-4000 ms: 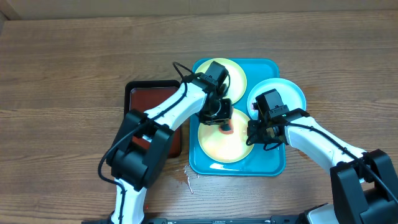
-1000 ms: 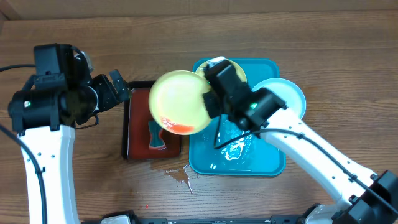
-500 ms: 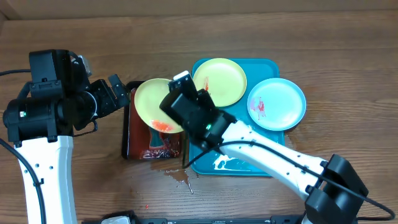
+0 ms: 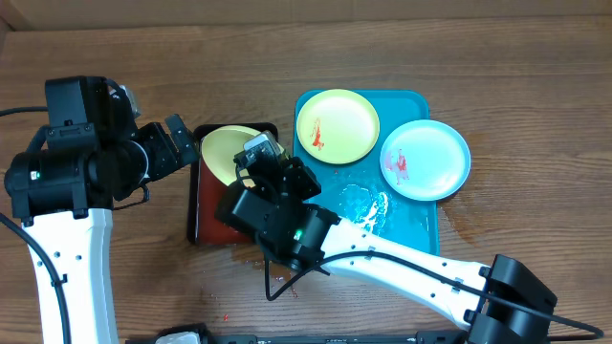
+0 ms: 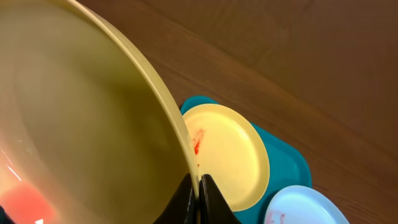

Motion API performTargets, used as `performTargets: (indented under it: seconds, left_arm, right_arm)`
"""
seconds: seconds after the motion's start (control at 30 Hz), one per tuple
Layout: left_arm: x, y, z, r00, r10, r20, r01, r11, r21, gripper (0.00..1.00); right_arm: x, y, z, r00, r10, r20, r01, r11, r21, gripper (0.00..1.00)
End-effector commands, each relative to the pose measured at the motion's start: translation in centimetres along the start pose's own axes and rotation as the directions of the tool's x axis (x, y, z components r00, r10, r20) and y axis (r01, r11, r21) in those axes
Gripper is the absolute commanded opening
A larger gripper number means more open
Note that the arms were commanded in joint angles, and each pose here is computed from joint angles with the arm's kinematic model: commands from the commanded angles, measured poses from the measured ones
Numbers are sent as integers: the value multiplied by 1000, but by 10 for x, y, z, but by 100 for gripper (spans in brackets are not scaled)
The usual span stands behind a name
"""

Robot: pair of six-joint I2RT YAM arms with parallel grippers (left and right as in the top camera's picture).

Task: Clean dirty plates on tray and stack at the side
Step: 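Grasp the lower yellow plate rim with the right gripper and lift it, then carry the yellow plate right and set it beside the teal tray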

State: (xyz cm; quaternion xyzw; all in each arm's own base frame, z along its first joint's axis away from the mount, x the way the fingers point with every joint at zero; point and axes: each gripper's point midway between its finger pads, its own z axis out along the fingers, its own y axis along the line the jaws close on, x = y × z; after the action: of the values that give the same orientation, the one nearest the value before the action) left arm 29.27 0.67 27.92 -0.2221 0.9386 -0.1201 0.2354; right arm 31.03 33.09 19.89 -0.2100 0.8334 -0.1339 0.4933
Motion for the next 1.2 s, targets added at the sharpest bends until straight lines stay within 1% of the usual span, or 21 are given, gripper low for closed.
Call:
performTargets:
  seconds: [0.0,0.07,0.13,0.2,0.3,0.37,1.17]
  left_arm:
    - [-4,1,-4,999,25,20,-25,1000,-9,100]
    - [-4,1,-4,999,25,20,-25,1000,-9,100]
    - [-4,1,-4,999,25,20,-25,1000,-9,100]
    - [-4,1,-4,999,25,19,-25,1000,-9,100]
    - [-4,1,-4,999,25,20,-25,1000,-9,100]
    - [-4,1,-4,999,25,20,-25,1000,-9,100]
    - [-4,1,-4,999,25,20,-25,1000,-9,100]
  right_arm:
    - [-23,-14,-22,997,44,60,-45,999,15,4]
    - [-24,-10,-26,997,39,67,-39,999,8,4]
    - [-26,-11,-31,996,35,87,-38,999,32,4]
    - [-30,-19,-37,992,32,118,-43,995,92,4]
    - [-38,-38,-49,984,23,178,-63,973,224,4]
    - [-41,-43,-55,980,16,199,-70,961,267,4]
    - [-41,-38,-59,979,13,204,-65,966,252,4]
